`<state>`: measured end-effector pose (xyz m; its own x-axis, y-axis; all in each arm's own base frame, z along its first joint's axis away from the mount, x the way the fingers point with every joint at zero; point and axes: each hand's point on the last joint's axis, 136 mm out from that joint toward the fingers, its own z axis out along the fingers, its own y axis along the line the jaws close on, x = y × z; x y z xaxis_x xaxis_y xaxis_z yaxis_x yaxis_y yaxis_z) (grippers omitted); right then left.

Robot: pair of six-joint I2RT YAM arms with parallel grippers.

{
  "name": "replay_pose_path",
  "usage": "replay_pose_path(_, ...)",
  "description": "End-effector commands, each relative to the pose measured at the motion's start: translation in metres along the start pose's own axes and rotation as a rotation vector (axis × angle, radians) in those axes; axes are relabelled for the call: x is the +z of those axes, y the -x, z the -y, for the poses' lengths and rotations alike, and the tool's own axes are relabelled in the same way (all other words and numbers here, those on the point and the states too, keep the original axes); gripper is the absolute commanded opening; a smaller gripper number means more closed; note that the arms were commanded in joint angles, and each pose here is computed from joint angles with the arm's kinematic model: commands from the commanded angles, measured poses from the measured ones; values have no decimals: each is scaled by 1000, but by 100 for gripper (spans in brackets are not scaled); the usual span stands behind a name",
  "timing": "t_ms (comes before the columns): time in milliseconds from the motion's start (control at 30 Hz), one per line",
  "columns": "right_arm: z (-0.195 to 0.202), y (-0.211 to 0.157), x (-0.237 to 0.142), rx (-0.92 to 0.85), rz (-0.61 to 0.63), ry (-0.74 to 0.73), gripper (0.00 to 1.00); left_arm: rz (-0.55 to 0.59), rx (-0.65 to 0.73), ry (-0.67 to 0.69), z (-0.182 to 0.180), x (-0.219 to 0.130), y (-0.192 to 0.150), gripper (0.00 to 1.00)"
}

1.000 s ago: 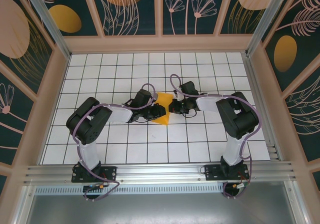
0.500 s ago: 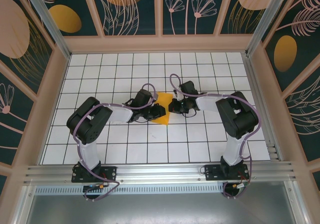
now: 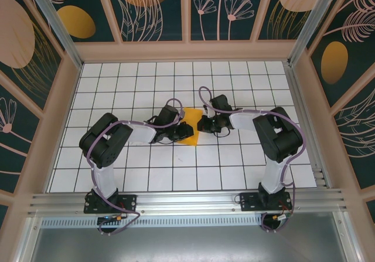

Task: Fold a paper plane with a square sheet of paper (pick it up from the middle)
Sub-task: Fold the triangle a second time at the center of the table.

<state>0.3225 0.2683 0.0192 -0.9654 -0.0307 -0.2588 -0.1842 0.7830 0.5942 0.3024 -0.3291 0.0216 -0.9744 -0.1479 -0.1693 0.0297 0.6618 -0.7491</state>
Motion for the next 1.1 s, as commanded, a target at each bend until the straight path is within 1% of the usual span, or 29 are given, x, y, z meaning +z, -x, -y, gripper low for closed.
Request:
replay_pose_path(0,6,0,4,-7,-11,-40,7,-10,-2,33,-9,3,1,19)
replay_pose_path(133,1,6,-1,-11,10,-39,9,-14,-10,46,-12,4,0,19)
replay_pose_path(200,-3,12,-9,-9,40,-43,11,-12,-19,70,-17,4,0,18)
replay_pose_path(333,-5,24,-30,11,129,-84,21,-7,-36,117,-26,3,-1,17)
replay_pose_path(433,-4,21,-39,36,157,-106,22,-9,-47,124,-29,4,-2,16)
replay_pose_path(533,-11,12,-39,41,151,-89,21,-8,-53,130,-30,5,-2,16)
replay_pose_path(600,-16,6,-37,42,133,-80,18,-6,-55,138,-32,5,-1,16)
replay_pose_path(733,-28,-12,-28,40,89,-56,10,-1,-61,153,-35,4,-1,14)
replay_pose_path(833,-31,-24,-26,43,59,-35,7,0,-65,159,-36,4,-1,14)
replay_pose_path(1067,-45,-51,-16,16,-24,22,6,-1,-67,160,-37,5,-1,13)
